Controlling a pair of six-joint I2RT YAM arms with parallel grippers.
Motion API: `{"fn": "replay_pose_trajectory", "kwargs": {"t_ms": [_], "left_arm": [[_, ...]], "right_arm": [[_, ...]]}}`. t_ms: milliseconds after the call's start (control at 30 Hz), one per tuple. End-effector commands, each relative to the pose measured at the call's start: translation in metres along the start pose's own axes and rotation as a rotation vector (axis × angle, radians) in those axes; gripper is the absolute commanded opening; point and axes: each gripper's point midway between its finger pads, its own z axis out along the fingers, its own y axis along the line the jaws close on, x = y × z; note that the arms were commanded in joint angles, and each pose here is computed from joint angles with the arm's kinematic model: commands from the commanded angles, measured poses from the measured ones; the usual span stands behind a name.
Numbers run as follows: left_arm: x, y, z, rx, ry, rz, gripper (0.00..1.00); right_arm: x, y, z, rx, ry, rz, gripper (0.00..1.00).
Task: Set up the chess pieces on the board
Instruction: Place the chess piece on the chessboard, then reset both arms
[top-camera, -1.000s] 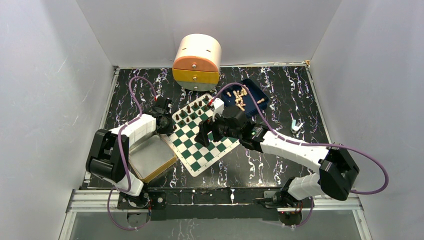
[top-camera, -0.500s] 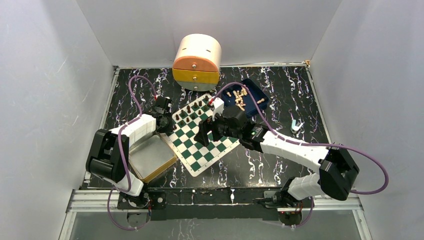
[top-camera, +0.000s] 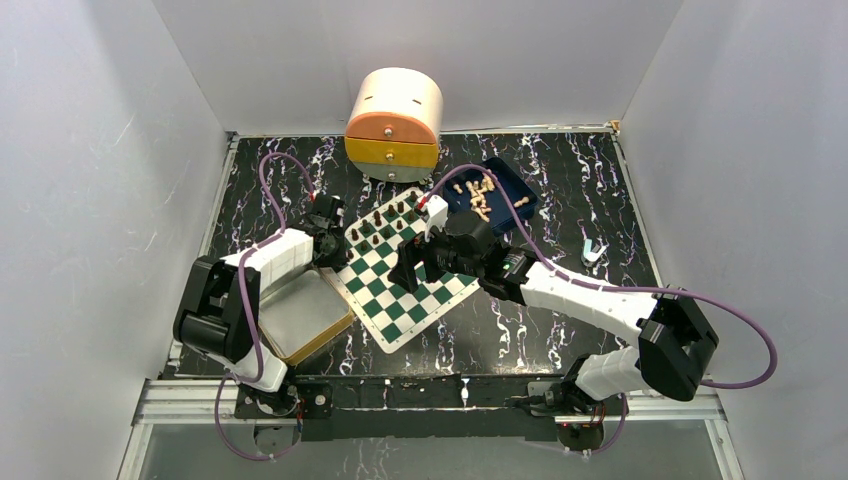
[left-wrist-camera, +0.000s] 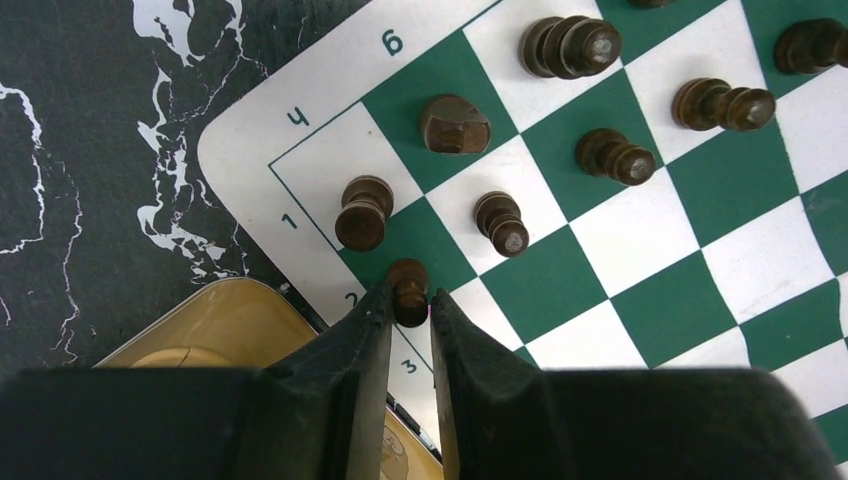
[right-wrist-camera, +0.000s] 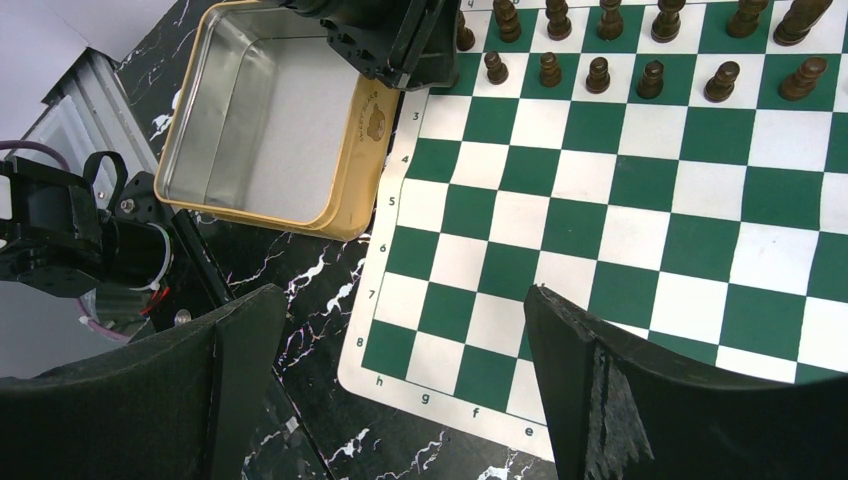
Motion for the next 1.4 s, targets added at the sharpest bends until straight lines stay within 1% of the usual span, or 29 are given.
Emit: {"fn": "replay_pose_trajectory", "kwargs": {"t_ms": [0, 100, 300, 500, 600, 767, 900, 1000, 1033, 1067, 1100, 1133, 1233, 1367], "left_arm": [[0.001, 0.007, 0.002, -0.025, 0.000, 0.001, 0.21], [-0.002, 0.007, 0.000, -0.027, -0.007, 0.001, 0.24], [-0.009, 0.005, -0.007, -0.016, -0.026, -0.005, 0.27], [-0.025, 0.004, -0.029, -0.012, -0.063, -0.023, 0.30], [-0.040, 0.001, -0.047, 0.009, -0.109, -0.040, 0.33], [-0.067, -0.014, -0.091, 0.119, -0.206, -0.062, 0.36], [-0.080, -0.029, -0.129, 0.230, -0.246, -0.059, 0.39], [-0.084, -0.046, -0.162, 0.360, -0.271, -0.044, 0.42], [-0.085, -0.050, -0.174, 0.397, -0.282, -0.040, 0.46], [-0.085, -0.053, -0.185, 0.428, -0.294, -0.038, 0.55], [-0.085, -0.056, -0.196, 0.458, -0.308, -0.036, 0.80], [-0.084, -0.058, -0.205, 0.487, -0.320, -0.033, 0.89], [-0.078, -0.061, -0.229, 0.553, -0.349, -0.023, 0.91], [-0.067, -0.066, -0.255, 0.646, -0.387, -0.015, 0.91]], "right_arm": [[-0.020, 0.004, -0.003, -0.014, -0.074, -0.018, 0.99], [-0.019, 0.003, -0.003, -0.013, -0.071, -0.017, 0.99], [-0.018, 0.004, -0.003, -0.015, -0.070, -0.018, 0.99], [-0.014, 0.002, -0.004, -0.009, -0.052, -0.010, 0.99], [-0.014, 0.000, -0.004, 0.014, -0.037, 0.003, 0.99], [-0.015, -0.007, -0.008, 0.066, -0.030, 0.041, 0.99], [-0.015, -0.029, -0.018, 0.228, -0.012, 0.113, 0.99], [-0.017, -0.035, -0.030, 0.295, 0.000, 0.145, 0.99], [-0.020, -0.037, -0.034, 0.313, -0.004, 0.159, 0.99], [-0.021, -0.037, -0.039, 0.322, -0.010, 0.171, 0.99], [-0.025, -0.039, -0.044, 0.346, -0.029, 0.191, 0.99], [-0.029, -0.043, -0.051, 0.381, -0.061, 0.222, 0.99], [-0.038, -0.053, -0.073, 0.467, -0.119, 0.268, 0.99], [-0.050, -0.059, -0.102, 0.538, -0.156, 0.246, 0.99]]}}
